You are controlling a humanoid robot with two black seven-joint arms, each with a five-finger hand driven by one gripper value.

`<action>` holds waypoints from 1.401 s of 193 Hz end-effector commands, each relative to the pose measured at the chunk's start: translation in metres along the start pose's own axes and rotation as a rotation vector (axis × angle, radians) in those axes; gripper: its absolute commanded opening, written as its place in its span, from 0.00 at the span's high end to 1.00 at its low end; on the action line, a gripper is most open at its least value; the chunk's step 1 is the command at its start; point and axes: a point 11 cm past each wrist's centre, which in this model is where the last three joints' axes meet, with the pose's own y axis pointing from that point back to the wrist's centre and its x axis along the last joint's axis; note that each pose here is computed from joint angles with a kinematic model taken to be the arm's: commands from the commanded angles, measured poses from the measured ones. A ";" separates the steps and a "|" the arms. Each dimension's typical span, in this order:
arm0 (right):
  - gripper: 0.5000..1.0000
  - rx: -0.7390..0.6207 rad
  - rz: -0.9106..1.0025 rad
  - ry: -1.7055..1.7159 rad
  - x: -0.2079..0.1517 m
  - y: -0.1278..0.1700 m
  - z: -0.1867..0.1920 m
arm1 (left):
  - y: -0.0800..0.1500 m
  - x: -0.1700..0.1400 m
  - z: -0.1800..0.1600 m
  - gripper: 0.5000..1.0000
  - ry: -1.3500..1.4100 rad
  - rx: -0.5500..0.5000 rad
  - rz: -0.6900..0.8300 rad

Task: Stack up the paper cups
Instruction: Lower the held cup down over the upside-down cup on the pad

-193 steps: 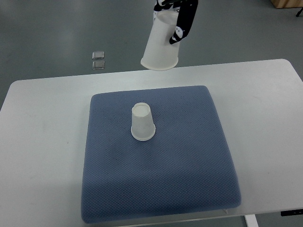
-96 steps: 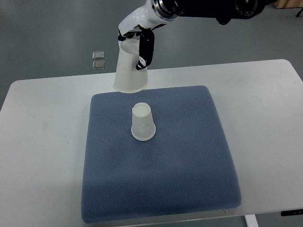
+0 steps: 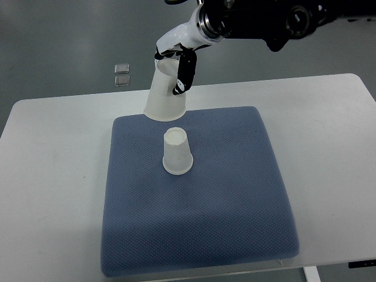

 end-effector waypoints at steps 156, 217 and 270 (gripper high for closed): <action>0.86 -0.030 -0.044 -0.109 -0.038 -0.032 0.026 | 0.000 0.000 0.000 0.00 0.000 0.000 0.000; 0.83 -0.034 -0.051 -0.121 -0.045 -0.036 0.030 | 0.000 0.001 0.000 0.00 0.000 0.000 0.001; 0.77 -0.035 -0.050 -0.128 -0.048 -0.040 0.032 | 0.000 0.001 0.000 0.00 0.000 0.000 0.001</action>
